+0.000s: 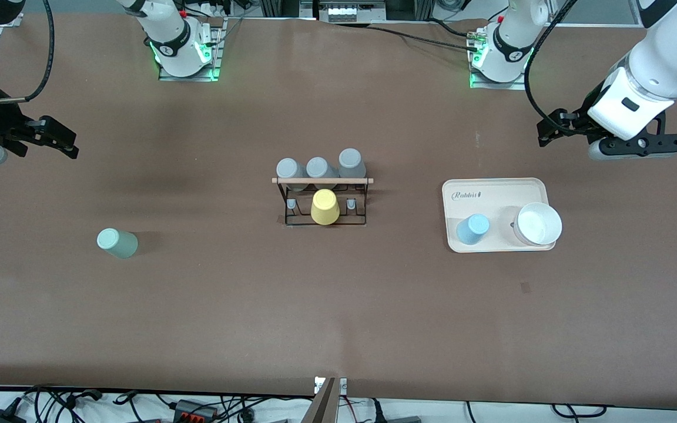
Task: Hang scattered cups on rack with three cups
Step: 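Move the left gripper over the light blue cup on the tray, then lower the left gripper and close it around the light blue cup, then carry the blue cup to the rack while the right gripper reaches the teal cup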
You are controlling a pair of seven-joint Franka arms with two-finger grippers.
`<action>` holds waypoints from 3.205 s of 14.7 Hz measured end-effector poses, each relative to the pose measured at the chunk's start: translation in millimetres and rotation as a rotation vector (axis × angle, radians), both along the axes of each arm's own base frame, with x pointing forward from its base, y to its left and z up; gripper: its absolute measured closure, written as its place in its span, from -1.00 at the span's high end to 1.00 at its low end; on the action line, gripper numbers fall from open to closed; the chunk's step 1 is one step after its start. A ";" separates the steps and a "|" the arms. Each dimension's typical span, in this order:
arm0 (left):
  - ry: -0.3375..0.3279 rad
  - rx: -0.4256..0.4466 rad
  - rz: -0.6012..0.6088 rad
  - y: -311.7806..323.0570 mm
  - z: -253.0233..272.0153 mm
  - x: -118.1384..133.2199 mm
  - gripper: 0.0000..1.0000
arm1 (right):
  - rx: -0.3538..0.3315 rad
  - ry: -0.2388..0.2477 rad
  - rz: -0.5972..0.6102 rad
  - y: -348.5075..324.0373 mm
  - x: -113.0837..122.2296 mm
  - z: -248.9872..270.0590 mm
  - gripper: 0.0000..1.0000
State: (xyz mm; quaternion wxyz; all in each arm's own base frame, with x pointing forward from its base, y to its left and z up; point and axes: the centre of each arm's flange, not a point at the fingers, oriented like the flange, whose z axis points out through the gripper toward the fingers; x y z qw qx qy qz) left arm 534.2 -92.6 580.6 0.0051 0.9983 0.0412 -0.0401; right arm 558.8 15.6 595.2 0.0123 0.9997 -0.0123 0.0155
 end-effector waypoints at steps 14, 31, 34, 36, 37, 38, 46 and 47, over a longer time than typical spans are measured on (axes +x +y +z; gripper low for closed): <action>0.093 -0.040 -0.069 -31.1 -154.4 69.7 1.00 | 0.000 -0.002 -0.002 -1.2 1.6 1.8 1.00; 0.065 -0.020 -0.146 -57.1 -342.4 69.6 1.00 | -0.021 0.077 -0.015 -11.7 21.6 -47.1 1.00; 0.036 -0.030 -0.145 -57.6 -353.0 66.4 0.74 | -0.029 0.104 -0.041 -32.0 44.7 -93.9 1.00; 0.032 -0.031 -0.147 -57.7 -353.4 65.8 0.33 | -0.028 0.113 -0.032 -41.5 60.8 -130.4 1.00; 0.029 -0.031 -0.147 -58.0 -351.6 66.4 0.31 | -0.027 0.113 -0.020 -45.8 69.2 -150.2 1.00; 0.025 -0.031 -0.147 -58.3 -349.8 67.1 0.31 | -0.025 0.114 -0.009 -50.4 76.5 -169.8 1.00; 0.088 -0.040 -0.061 -127.0 -242.3 84.8 0.31 | -0.013 0.112 0.065 -95.1 98.9 -302.7 1.00; 0.114 -0.079 -0.007 -153.0 -227.5 79.0 0.31 | -0.013 0.104 0.066 -96.7 97.3 -314.1 1.00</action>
